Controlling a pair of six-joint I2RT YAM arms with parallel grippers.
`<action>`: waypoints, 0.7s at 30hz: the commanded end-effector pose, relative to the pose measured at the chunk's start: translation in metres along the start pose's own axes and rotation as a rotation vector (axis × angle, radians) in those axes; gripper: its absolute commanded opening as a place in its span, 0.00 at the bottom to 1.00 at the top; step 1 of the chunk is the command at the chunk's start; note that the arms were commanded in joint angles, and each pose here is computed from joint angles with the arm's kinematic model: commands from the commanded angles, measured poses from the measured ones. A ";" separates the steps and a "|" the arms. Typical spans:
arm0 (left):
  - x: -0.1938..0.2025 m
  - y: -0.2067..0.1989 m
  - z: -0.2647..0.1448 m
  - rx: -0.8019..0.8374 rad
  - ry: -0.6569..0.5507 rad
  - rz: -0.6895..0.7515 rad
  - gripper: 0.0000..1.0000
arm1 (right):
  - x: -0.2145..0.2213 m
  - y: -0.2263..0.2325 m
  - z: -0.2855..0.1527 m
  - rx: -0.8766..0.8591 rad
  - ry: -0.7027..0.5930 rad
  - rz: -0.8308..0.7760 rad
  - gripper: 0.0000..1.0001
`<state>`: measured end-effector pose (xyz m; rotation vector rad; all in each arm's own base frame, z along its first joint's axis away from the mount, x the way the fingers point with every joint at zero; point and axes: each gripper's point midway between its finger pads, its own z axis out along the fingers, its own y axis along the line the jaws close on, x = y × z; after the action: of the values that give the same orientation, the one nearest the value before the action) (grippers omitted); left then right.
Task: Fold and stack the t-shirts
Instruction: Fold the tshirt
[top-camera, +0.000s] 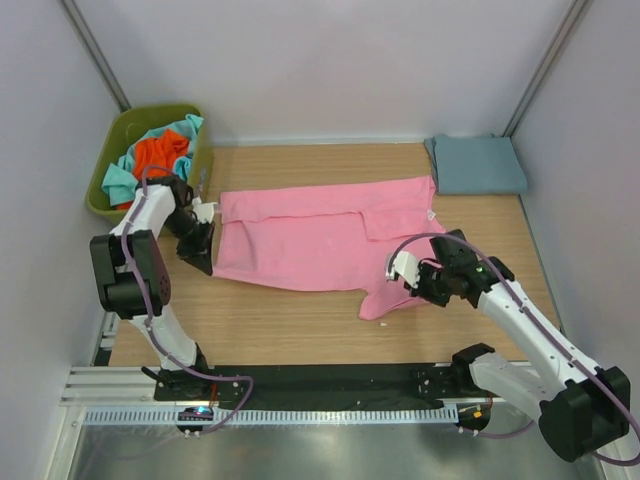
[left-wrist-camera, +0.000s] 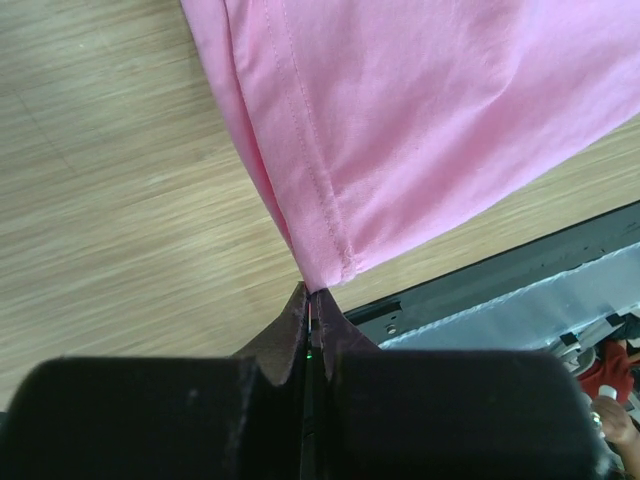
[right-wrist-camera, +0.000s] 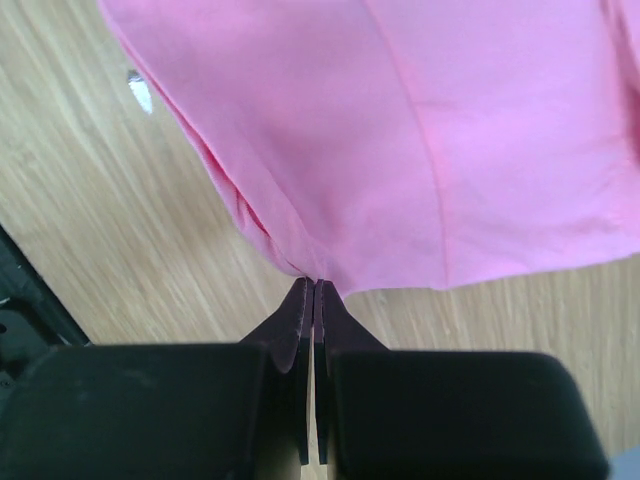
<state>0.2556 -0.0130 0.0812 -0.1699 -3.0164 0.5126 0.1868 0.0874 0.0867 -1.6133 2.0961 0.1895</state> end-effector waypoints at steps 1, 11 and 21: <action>0.005 -0.003 -0.020 -0.002 -0.002 0.045 0.00 | -0.018 -0.028 -0.019 0.147 -0.039 0.057 0.01; -0.016 0.005 -0.033 -0.030 -0.015 0.092 0.00 | -0.056 -0.114 -0.057 0.420 -0.155 0.174 0.02; -0.071 -0.014 -0.045 -0.003 -0.103 0.123 0.00 | -0.070 -0.194 -0.062 0.509 -0.235 0.328 0.01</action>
<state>0.3245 -0.0088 0.1144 -0.3302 -3.1350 0.4955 0.3340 0.0609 0.1751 -0.9942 2.1015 -0.0521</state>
